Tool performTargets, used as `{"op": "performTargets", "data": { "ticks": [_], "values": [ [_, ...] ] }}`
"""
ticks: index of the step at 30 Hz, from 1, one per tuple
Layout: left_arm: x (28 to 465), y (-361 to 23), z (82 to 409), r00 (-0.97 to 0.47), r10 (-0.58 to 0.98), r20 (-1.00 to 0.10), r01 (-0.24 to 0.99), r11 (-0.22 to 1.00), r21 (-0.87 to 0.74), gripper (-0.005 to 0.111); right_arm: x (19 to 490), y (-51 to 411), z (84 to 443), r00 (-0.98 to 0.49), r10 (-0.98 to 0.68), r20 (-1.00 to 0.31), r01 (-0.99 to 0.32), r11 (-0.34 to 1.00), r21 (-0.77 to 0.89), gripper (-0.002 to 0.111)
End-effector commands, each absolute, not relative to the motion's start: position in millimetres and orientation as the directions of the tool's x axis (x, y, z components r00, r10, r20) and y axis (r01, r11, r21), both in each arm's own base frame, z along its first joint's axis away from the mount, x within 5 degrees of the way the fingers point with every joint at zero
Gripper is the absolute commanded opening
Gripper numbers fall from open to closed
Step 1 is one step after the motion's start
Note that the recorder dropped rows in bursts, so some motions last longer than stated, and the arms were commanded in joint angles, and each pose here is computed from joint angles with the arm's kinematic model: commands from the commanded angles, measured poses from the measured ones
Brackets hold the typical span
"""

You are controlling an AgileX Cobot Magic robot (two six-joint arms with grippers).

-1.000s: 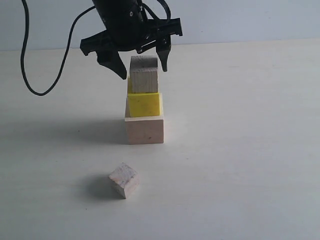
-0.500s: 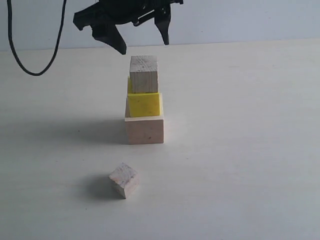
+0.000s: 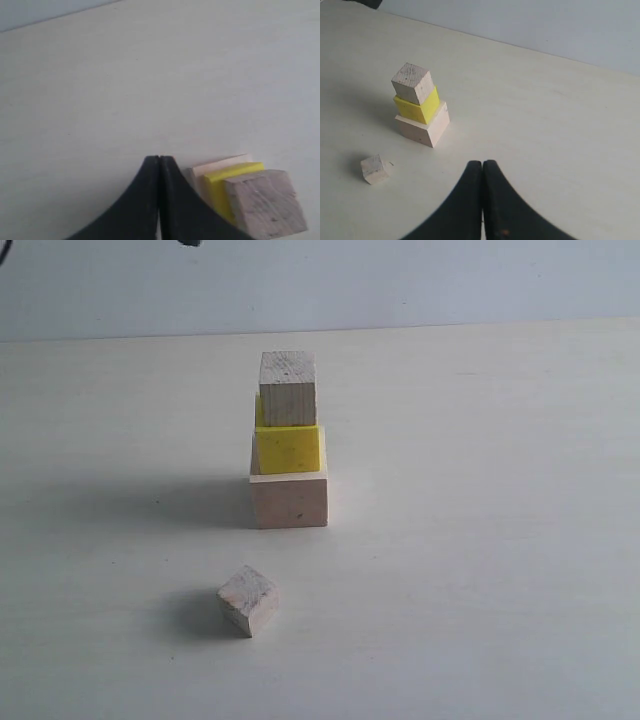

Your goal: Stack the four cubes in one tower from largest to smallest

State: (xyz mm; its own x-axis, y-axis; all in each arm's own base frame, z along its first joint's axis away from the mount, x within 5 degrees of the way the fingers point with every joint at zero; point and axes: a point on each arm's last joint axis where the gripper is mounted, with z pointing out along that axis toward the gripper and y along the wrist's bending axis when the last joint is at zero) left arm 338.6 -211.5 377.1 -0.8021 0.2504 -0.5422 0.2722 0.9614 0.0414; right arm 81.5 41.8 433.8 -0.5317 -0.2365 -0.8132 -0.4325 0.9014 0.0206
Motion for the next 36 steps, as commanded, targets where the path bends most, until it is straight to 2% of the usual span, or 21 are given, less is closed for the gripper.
{"op": "performTargets", "data": {
  "ticks": [1, 4, 6, 8, 9, 10, 13, 19, 30, 36],
  "values": [
    [338, -166, 381, -0.819, 0.220, -0.530, 0.212, 0.974, 0.077, 0.000, 80, 41, 432, -0.545, -0.243, -0.803, -0.433, 0.901, 0.022, 0.000],
    [316, -140, 355, -0.887, 0.219, -0.406, 0.236, 0.972, 0.008, 0.000, 81, 42, 432, -0.543, -0.242, -0.804, -0.434, 0.901, 0.022, 0.000],
    [299, -132, 334, -0.912, 0.245, -0.329, 0.252, 0.968, 0.022, 0.000, 84, 45, 431, -0.552, -0.246, -0.797, -0.441, 0.897, 0.028, 0.000],
    [278, -122, 324, -0.925, 0.249, -0.286, 0.253, 0.967, 0.026, 0.000, 88, 54, 422, -0.566, -0.293, -0.770, -0.502, 0.864, 0.041, 0.000],
    [272, -121, 324, -0.917, 0.245, -0.316, 0.255, 0.967, 0.012, 0.000, 90, 58, 416, -0.572, -0.323, -0.754, -0.536, 0.843, 0.045, 0.000],
    [262, -117, 327, -0.889, 0.235, -0.393, 0.261, 0.965, -0.011, 0.000, 96, 67, 404, -0.593, -0.346, -0.727, -0.570, 0.818, 0.076, 0.000],
    [241, -109, 335, -0.846, 0.209, -0.491, 0.270, 0.961, -0.054, 0.000, 106, 77, 382, -0.628, -0.335, -0.702, -0.569, 0.814, 0.120, 0.000],
    [187, -88, 352, -0.733, 0.171, -0.659, 0.313, 0.944, -0.104, 0.000, 118, 89, 353, -0.590, -0.316, -0.743, -0.602, 0.785, 0.145, 0.000],
    [110, -54, 352, -0.600, 0.083, -0.795, 0.343, 0.925, -0.163, 0.000, 132, 125, 280, -0.546, -0.367, -0.753, -0.766, 0.582, 0.272, 0.000],
    [94, -49, 344, -0.598, 0.053, -0.800, 0.345, 0.918, -0.197, 0.000, 139, 137, 257, -0.483, -0.405, -0.776, -0.835, 0.481, 0.268, 0.000]
  ]
}}
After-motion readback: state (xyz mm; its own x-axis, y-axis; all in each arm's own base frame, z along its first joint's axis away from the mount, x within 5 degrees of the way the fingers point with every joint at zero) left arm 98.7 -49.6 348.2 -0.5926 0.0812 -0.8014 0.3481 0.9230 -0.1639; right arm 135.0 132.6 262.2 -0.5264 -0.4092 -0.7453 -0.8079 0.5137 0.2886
